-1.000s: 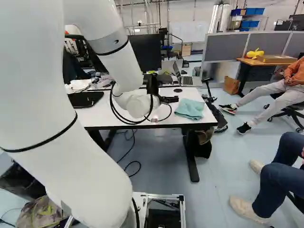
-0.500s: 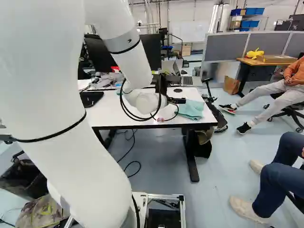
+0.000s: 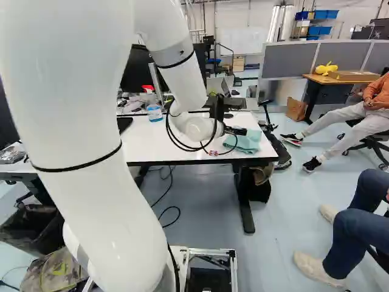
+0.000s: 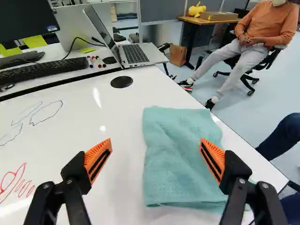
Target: Clean the table with the green towel
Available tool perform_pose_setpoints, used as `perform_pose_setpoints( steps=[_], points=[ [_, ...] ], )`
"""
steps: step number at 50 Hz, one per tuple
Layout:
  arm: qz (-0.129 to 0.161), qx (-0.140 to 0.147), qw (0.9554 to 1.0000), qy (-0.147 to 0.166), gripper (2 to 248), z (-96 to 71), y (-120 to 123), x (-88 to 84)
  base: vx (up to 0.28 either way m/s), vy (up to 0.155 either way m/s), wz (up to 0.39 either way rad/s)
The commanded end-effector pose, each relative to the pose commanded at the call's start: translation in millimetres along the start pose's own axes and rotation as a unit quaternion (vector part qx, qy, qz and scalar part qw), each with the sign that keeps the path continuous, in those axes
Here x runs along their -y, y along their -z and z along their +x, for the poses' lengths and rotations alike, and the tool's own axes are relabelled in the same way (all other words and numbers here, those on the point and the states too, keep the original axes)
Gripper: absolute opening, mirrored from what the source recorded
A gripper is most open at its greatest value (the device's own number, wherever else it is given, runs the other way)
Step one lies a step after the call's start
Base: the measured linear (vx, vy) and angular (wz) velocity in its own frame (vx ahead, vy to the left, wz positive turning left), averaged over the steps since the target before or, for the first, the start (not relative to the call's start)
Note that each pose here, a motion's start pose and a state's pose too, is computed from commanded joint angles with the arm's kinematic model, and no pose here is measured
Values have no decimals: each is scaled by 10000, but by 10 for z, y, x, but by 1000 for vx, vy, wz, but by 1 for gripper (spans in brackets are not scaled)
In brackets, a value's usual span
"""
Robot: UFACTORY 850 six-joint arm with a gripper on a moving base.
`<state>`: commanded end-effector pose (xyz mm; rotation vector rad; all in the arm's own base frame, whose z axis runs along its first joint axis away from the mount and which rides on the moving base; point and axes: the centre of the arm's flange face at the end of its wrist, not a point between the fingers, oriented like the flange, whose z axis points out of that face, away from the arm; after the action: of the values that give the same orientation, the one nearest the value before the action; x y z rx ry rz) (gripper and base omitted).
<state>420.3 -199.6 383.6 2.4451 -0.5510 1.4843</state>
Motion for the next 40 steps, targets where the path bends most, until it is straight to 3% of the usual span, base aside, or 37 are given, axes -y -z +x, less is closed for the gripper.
perform_pose_setpoints(
  steps=[40],
  points=[
    [-411,659,9967,-250,247,78,-474,-493,0,0,0]
  ],
)
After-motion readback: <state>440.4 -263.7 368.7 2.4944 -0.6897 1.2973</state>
